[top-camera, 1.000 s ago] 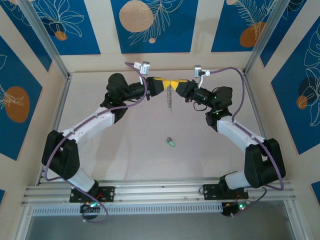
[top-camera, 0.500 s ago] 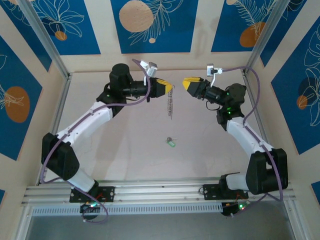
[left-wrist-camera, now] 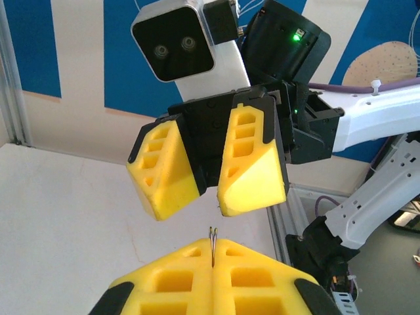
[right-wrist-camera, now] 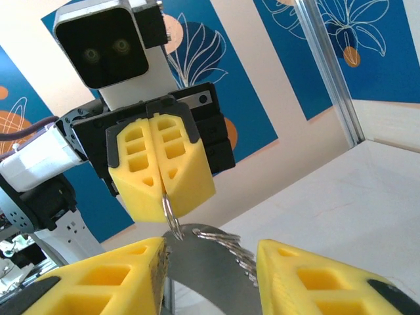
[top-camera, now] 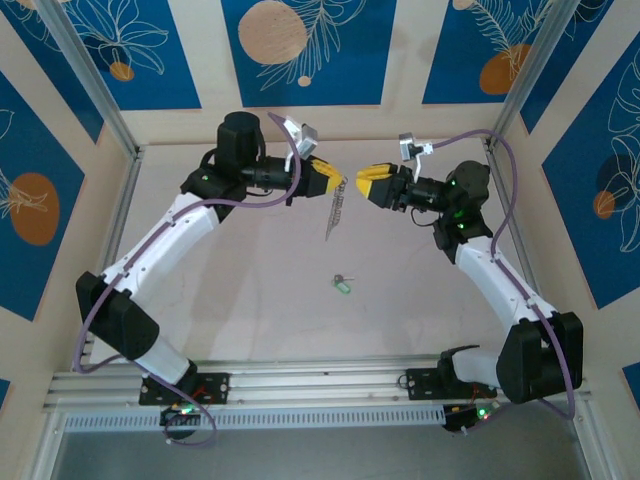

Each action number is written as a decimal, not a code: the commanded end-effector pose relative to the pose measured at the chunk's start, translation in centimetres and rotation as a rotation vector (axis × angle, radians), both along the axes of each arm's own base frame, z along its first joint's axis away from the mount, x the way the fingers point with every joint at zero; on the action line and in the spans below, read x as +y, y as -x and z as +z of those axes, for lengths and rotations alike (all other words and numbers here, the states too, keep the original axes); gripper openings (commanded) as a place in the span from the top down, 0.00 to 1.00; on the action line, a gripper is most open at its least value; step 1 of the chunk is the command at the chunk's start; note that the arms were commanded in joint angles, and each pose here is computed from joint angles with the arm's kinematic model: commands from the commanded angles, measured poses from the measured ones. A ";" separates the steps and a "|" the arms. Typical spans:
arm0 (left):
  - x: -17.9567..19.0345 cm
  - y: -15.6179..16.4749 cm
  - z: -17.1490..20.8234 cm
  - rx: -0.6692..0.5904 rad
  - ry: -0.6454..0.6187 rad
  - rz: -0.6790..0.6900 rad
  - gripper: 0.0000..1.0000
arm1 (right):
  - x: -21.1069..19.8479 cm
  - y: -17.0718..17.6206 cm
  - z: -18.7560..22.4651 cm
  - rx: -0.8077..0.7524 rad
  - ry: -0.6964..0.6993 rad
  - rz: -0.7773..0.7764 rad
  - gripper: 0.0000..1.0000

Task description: Put the keys on the keyring

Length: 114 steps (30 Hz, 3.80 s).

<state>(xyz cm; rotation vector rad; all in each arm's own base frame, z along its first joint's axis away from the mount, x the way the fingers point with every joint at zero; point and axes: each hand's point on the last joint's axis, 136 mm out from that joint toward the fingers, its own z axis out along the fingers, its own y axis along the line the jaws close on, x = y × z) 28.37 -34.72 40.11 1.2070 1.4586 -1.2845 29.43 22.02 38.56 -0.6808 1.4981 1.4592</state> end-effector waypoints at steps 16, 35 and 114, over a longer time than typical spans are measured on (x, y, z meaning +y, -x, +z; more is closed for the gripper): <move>-0.6 0.8 1.1 -0.030 0.033 -0.069 1.00 | 2.2 -0.1 0.6 -0.030 0.003 0.065 0.72; -0.7 -0.1 1.5 -0.024 0.049 -0.011 1.00 | 2.1 -0.1 -0.1 -0.020 0.005 0.047 1.00; 0.6 -3.7 1.9 0.190 0.414 0.171 1.00 | 3.0 -3.0 1.6 0.041 -0.230 -0.053 1.00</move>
